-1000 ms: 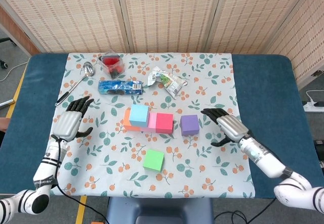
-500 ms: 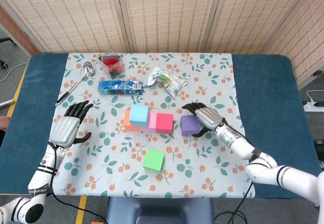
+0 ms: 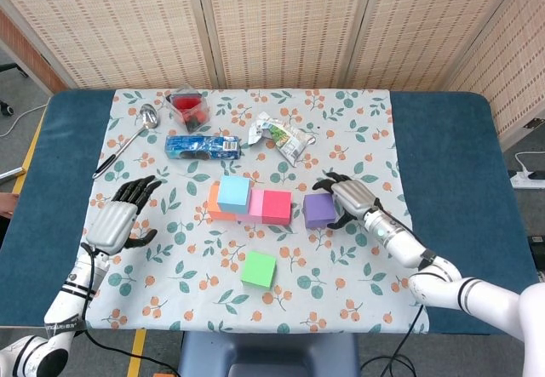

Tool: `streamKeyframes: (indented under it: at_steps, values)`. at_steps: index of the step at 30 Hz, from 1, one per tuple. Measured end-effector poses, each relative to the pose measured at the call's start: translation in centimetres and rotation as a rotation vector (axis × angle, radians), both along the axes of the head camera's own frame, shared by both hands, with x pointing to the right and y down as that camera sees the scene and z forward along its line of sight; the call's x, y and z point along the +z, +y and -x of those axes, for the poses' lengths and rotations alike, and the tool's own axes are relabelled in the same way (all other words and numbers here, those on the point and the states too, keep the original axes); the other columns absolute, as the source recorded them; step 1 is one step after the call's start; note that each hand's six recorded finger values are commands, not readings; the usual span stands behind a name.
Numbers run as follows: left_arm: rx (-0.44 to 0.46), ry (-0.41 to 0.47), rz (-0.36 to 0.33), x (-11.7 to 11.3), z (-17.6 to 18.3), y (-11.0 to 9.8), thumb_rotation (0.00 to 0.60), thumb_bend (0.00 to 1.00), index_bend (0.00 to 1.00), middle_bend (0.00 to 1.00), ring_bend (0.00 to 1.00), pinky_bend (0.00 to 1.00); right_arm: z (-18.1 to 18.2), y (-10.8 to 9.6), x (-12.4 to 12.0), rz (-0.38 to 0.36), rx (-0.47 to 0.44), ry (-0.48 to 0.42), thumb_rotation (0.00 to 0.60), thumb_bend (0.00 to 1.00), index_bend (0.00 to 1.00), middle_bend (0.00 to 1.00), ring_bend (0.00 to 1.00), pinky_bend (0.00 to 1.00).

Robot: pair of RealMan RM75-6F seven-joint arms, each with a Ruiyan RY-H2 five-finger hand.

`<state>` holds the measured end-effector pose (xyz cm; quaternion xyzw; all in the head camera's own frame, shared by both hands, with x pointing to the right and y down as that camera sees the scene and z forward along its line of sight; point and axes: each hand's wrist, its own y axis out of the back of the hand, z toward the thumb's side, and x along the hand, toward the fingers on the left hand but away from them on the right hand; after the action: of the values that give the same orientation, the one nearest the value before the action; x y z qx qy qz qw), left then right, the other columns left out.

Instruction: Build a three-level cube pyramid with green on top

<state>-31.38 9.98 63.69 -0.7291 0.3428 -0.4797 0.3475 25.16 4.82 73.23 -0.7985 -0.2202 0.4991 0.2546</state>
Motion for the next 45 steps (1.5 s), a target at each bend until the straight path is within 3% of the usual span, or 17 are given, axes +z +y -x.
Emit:
streamKeyframes:
  at_steps: [3, 6, 15, 21, 38, 45]
  values:
    - [-0.001, 0.005, 0.0, 0.0, -0.1, -0.1, 0.6, 0.3, 0.03, 0.0, 0.0, 0.09, 0.3, -0.1, 0.1, -0.022, 0.008, -0.009, 0.6, 0.16, 0.37, 0.37, 0.14, 0.21]
    - [-0.003, 0.008, -0.003, -0.1, -0.1, -0.2, 0.6, 0.3, 0.03, 0.0, 0.0, 0.09, 0.3, -0.4, -0.3, -0.042, 0.014, -0.017, 0.6, 0.18, 0.4, 0.4, 0.18, 0.23]
    - [0.006, -0.02, 0.002, 0.3, 0.0, -0.3, 0.6, 0.3, 0.03, 0.0, 0.0, 0.09, 1.3, -1.9, -5.0, -0.084, 0.012, -0.078, 0.6, 0.18, 0.4, 0.41, 0.19, 0.23]
    - [0.012, -0.041, -0.002, 0.5, -0.2, -0.4, 0.6, 0.3, 0.03, 0.0, 0.0, 0.09, 3.2, -2.9, -6.9, -0.063, 0.035, -0.102, 0.6, 0.18, 0.4, 0.41, 0.19, 0.22]
    - [0.018, -0.034, 0.006, 0.9, -0.6, -0.2, 0.6, 0.31, 0.02, 0.0, 0.0, 0.08, 11.5, -3.5, -6.9, -0.036, 0.052, -0.055, 0.6, 0.18, 0.4, 0.41, 0.19, 0.23]
    - [0.023, -0.027, 0.005, 0.8, -0.7, -0.1, 0.6, 0.31, 0.01, 0.0, 0.0, 0.07, 12.7, -3.2, -6.7, -0.034, 0.063, -0.038, 0.6, 0.18, 0.39, 0.41, 0.19, 0.22]
